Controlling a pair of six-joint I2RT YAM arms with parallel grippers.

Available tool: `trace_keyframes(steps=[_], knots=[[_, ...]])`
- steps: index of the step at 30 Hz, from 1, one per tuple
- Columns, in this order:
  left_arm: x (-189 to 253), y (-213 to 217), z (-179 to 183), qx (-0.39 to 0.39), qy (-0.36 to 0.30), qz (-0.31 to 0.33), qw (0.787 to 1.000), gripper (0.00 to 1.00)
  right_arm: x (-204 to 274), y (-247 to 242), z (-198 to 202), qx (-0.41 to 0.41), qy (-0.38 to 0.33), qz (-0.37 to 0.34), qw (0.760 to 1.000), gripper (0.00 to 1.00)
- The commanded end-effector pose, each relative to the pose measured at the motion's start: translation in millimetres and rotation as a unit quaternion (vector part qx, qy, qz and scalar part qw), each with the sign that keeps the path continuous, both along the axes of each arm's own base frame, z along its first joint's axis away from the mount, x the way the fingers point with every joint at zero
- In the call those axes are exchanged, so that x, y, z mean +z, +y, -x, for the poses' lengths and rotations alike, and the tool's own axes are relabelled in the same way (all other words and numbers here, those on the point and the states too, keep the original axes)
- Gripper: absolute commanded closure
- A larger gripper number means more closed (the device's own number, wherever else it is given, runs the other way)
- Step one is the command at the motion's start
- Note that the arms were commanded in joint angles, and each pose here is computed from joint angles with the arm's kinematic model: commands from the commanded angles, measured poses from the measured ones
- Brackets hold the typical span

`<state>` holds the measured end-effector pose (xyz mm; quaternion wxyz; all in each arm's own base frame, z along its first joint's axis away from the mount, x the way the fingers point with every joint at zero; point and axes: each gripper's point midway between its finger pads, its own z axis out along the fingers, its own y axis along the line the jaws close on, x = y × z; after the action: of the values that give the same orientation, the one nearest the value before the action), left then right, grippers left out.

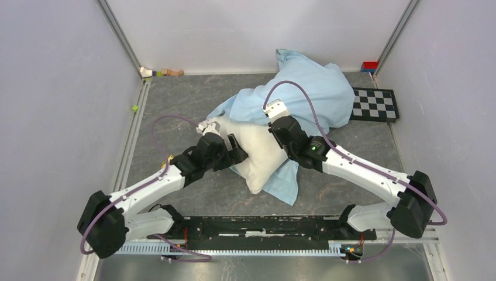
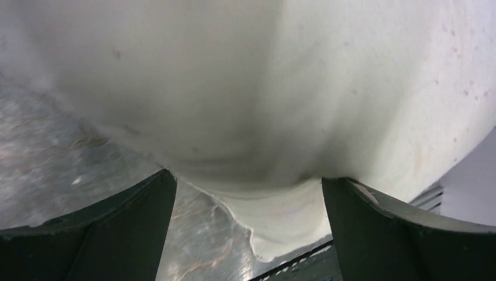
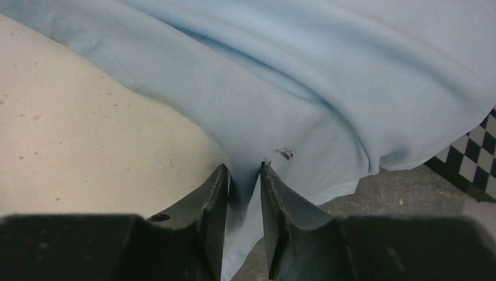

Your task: Put the pillow into the pillowcase

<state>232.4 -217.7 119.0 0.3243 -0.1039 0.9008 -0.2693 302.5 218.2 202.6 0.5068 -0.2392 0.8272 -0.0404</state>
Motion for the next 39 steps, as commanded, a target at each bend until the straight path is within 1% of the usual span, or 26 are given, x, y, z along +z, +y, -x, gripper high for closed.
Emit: trace_keyframes(steps=[1, 2, 3, 4, 6, 7, 8, 9, 11, 14, 19, 20, 23, 24, 26, 28, 30, 32, 34, 36, 37, 38, 39], knots=[[38.2, -43.9, -40.0, 0.024, -0.067, 0.127, 0.989, 0.09, 20.9, -1.7, -9.4, -0.029, -0.022, -0.011, 0.999, 0.84], [38.8, -48.0, -45.2, 0.025, -0.072, 0.133, 0.988, 0.16, 28.9, 5.1, -7.7, -0.019, -0.015, -0.024, 0.999, 0.94], [41.5, -51.8, -50.1, 0.025, -0.076, 0.137, 0.987, 0.23, 39.9, 16.8, -3.1, -0.003, -0.010, -0.043, 0.999, 1.00], [43.1, -56.1, -55.2, 0.026, -0.079, 0.139, 0.987, 0.36, 49.4, 33.1, 6.6, 0.020, -0.007, -0.062, 0.998, 1.00], [57.6, -68.9, -67.1, 0.020, -0.088, 0.151, 0.984, 0.58, 76.0, 85.1, 48.3, 0.097, -0.013, -0.098, 0.990, 1.00], [65.1, -74.7, -72.1, 0.016, -0.092, 0.156, 0.983, 0.71, 83.4, 105.3, 66.8, 0.126, -0.012, -0.106, 0.986, 1.00], [76.5, -80.8, -75.9, 0.010, -0.099, 0.165, 0.981, 0.78, 88.7, 122.8, 84.5, 0.152, -0.007, -0.111, 0.982, 1.00], [83.3, -83.1, -78.2, 0.010, -0.102, 0.168, 0.980, 0.85, 89.5, 131.3, 93.4, 0.163, -0.002, -0.112, 0.980, 1.00], [98.9, -79.8, -80.6, 0.019, -0.115, 0.170, 0.979, 0.93, 86.7, 135.8, 100.3, 0.172, 0.004, -0.117, 0.978, 1.00], [107.8, -68.9, -75.4, 0.031, -0.118, 0.165, 0.979, 0.97, 75.2, 120.3, 91.0, 0.151, 0.000, -0.108, 0.983, 1.00], [125.8, -49.7, -60.5, 0.040, -0.135, 0.168, 0.976, 0.98, 73.0, 102.0, 77.3, 0.125, -0.003, -0.099, 0.987, 0.98], [125.2, -47.3, -58.8, 0.038, -0.134, 0.160, 0.977, 0.97, 75.6, 99.4, 75.8, 0.121, -0.005, -0.101, 0.987, 0.98], [112.6, -48.2, -54.4, 0.023, -0.111, 0.131, 0.985, 0.97, 85.5, 102.0, 79.0, 0.132, -0.005, -0.120, 0.984, 0.99], [109.0, -51.1, -53.0, 0.016, -0.106, 0.133, 0.985, 0.98, 88.4, 108.8, 83.1, 0.144, 0.003, -0.133, 0.981, 1.00], [98.7, -60.9, -54.0, 0.005, -0.088, 0.141, 0.986, 0.98, 102.8, 128.8, 96.5, 0.169, 0.008, -0.157, 0.973, 1.00], [90.5, -72.4, -56.9, -0.010, -0.069, 0.137, 0.988, 0.98, 118.9, 154.9, 116.7, 0.198, 0.003, -0.165, 0.966, 1.00], [79.8, -79.3, -62.1, -0.015, -0.053, 0.126, 0.991, 0.98, 136.8, 171.2, 133.2, 0.215, -0.009, -0.164, 0.963, 1.00], [70.6, -82.3, -66.7, -0.016, -0.044, 0.117, 0.992, 0.98, 144.9, 173.3, 134.4, 0.216, -0.019, -0.166, 0.962, 1.00], [65.5, -84.6, -63.6, -0.026, -0.034, 0.118, 0.992, 0.98, 137.9, 162.9, 126.9, 0.196, -0.028, -0.149, 0.969, 1.00], [60.4, -81.1, -56.4, -0.027, -0.028, 0.120, 0.992, 0.97, 122.4, 146.4, 117.8, 0.169, -0.020, -0.134, 0.976, 1.00], [59.1, -79.4, -51.9, -0.028, -0.025, 0.125, 0.991, 0.97, 110.9, 136.8, 115.0, 0.161, -0.015, -0.127, 0.979, 0.98], [56.2, -77.3, -46.2, -0.031, -0.021, 0.130, 0.991, 0.94, 100.5, 127.4, 113.1, 0.157, -0.010, -0.125, 0.980, 0.93], [54.4, -76.3, -40.2, -0.035, -0.016, 0.134, 0.990, 0.91, 95.2, 119.4, 109.0, 0.153, -0.007, -0.127, 0.980, 0.84]])
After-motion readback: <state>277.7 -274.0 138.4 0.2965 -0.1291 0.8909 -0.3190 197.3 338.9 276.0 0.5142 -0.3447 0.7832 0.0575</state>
